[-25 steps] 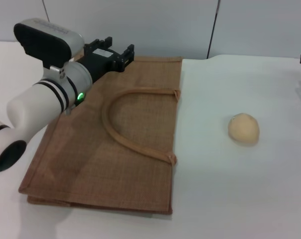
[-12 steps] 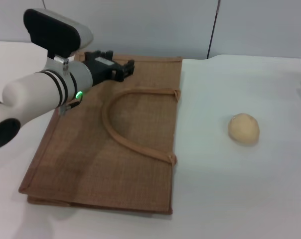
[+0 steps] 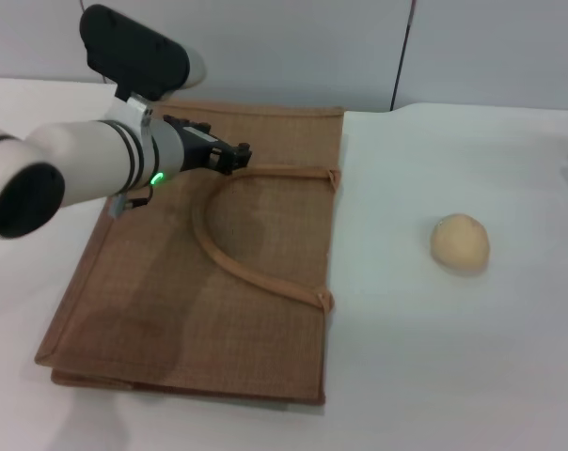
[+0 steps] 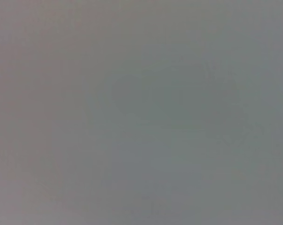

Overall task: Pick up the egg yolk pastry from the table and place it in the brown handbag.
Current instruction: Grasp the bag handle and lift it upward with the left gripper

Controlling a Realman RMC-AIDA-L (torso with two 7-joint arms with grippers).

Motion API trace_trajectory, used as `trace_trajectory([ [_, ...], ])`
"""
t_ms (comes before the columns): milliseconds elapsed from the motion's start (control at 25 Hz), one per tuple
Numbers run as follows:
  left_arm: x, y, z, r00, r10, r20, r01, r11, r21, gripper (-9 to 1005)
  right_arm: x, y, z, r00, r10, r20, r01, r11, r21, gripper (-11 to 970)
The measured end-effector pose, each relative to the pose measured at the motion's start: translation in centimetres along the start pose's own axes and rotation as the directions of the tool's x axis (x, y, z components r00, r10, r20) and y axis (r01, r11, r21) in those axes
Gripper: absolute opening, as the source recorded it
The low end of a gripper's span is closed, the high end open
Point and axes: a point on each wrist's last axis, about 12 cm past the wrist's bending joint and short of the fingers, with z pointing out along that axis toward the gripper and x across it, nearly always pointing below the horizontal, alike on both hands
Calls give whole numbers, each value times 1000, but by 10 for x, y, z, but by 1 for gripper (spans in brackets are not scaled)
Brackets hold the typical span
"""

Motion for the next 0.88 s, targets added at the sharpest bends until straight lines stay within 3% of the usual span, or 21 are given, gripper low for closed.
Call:
trace_trajectory([
  [240,-10,2,-4,999,-35,-27,37,996,86,643,0,0,0,1000,0,0,0,1000,0,881],
  [480,-8,13,-7,995,-82,-61,91,984,151,643,-1,1,1,1000,0,3,0,1000,-2,881],
  [880,-1,21,-4,986,-20,-168,49,984,170,643,-2,1,1,1000,0,4,0,1000,-3,882],
])
